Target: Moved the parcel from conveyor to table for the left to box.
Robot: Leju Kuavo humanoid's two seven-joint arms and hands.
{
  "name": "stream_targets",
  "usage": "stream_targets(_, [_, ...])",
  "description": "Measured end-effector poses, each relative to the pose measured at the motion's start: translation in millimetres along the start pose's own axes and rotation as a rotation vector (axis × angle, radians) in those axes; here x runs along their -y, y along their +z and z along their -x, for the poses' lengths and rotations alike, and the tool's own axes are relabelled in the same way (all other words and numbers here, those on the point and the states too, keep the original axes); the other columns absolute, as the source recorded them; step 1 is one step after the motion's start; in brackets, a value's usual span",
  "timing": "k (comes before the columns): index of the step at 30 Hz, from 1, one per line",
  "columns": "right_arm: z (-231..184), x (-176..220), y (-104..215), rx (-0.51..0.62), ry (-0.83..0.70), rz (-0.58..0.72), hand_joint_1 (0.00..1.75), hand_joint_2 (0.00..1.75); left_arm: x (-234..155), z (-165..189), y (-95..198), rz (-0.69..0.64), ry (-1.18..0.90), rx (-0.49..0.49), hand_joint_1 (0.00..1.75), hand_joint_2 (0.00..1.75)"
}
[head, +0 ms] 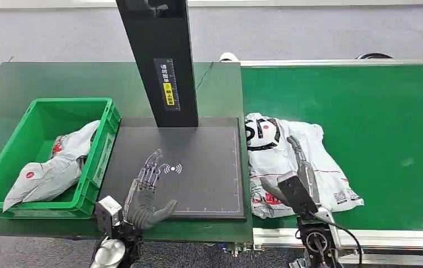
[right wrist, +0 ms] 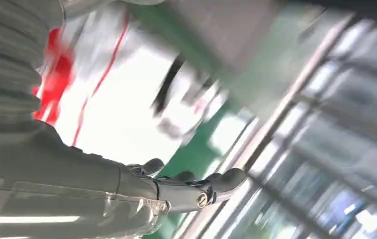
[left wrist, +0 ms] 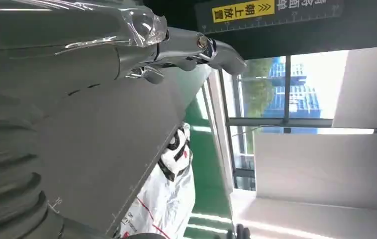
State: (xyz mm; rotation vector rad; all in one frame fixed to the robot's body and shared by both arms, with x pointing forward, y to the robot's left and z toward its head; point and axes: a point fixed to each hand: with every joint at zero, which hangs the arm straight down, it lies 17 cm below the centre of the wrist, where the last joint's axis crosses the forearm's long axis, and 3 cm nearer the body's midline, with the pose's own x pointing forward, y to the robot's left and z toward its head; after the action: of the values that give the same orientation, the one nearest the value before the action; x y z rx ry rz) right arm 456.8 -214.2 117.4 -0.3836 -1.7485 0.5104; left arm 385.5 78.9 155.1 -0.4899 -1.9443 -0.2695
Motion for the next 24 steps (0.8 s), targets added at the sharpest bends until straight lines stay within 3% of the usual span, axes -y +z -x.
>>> stream_targets(6, [69.2, 62.9, -14.3, -0.203, 0.277, 0.066, 0.00, 1.75, 0.9, 4.3, 5.5, -0.002, 0.006, -0.017, 0.00, 1.75])
stream_targets(8, [113.5, 81.6, -7.9, -0.367, 0.368, 0.043, 0.00, 1.75, 1.7, 7.4, 5.3, 0.001, 0.008, -0.036, 0.00, 1.75])
stream_targets(9, [148.0, 89.7, 7.4, -0.505, 0.416, 0.027, 0.00, 1.75, 2.6, 7.6, 4.9, 0.002, 0.011, -0.038, 0.00, 1.75])
stream_targets(10, [166.8, 98.5, 17.7, -0.570, 0.436, 0.028, 0.00, 1.75, 3.0, 8.7, 5.6, 0.001, 0.012, -0.043, 0.00, 1.75])
stream_targets(15, [205.3, 108.9, 39.5, -0.668, 0.479, -0.005, 0.00, 1.75, 4.0, 12.5, 10.7, -0.005, 0.016, -0.058, 0.00, 1.75])
stream_targets(24, [221.0, 108.6, 49.1, -0.714, 0.480, -0.025, 0.00, 1.75, 5.1, 13.1, 14.3, -0.008, 0.020, -0.061, 0.00, 1.75])
